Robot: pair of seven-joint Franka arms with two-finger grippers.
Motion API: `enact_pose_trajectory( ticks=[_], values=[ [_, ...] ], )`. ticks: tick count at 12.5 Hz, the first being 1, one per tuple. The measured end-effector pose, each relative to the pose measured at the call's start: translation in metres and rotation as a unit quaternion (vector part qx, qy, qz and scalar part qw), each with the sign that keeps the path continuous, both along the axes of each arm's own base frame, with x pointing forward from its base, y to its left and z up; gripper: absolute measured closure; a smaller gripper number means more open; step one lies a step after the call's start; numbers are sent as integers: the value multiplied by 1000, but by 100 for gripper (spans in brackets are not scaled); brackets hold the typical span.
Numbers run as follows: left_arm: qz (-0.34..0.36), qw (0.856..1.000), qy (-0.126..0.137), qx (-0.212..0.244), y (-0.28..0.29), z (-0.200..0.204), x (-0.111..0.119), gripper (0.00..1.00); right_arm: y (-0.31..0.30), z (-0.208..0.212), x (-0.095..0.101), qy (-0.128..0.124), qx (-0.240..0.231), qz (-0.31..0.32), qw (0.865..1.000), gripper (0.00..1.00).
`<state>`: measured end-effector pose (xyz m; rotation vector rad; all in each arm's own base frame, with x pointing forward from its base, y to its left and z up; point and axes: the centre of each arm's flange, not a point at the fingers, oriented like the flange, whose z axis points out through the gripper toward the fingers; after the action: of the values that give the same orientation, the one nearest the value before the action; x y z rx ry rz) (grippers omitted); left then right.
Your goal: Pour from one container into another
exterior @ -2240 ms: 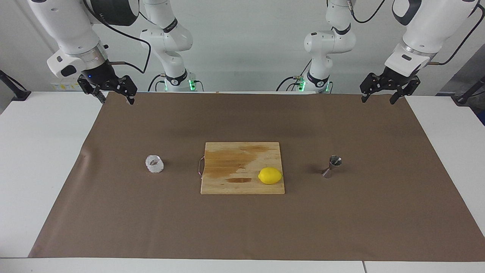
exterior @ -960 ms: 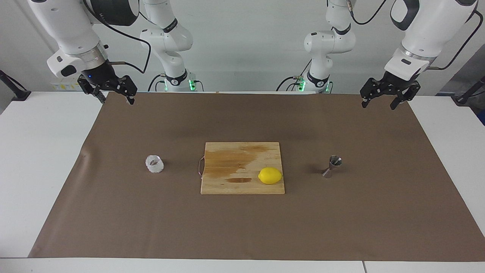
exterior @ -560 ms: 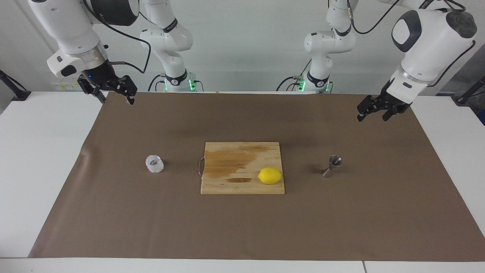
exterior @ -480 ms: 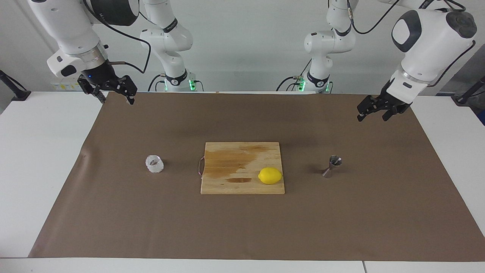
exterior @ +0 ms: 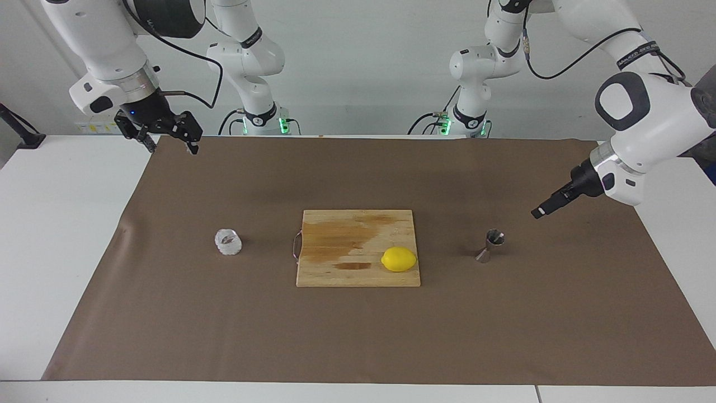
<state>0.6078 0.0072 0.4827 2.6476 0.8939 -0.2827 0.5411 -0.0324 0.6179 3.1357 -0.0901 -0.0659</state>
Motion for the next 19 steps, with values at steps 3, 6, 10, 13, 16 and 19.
enact_pose_trajectory(
  ticks=[3,6,10,13,16,19],
  values=[
    [118,989,57,-74,10,-30,-7,0,0,0,0,0,0,0,1000,0],
    [229,956,98,-152,31,-63,-15,0,0,0,0,0,0,0,1000,0],
    [354,895,142,-231,29,-113,-32,0,0,0,0,0,0,0,1000,0],
    [428,850,172,-255,29,-135,-44,0,0,0,0,0,0,0,1000,0],
    [486,798,197,-297,28,-153,-56,0,0,0,0,0,0,0,1000,0],
    [511,776,203,-308,7,-168,-63,0,0,0,0,0,0,0,1000,0]
  ],
)
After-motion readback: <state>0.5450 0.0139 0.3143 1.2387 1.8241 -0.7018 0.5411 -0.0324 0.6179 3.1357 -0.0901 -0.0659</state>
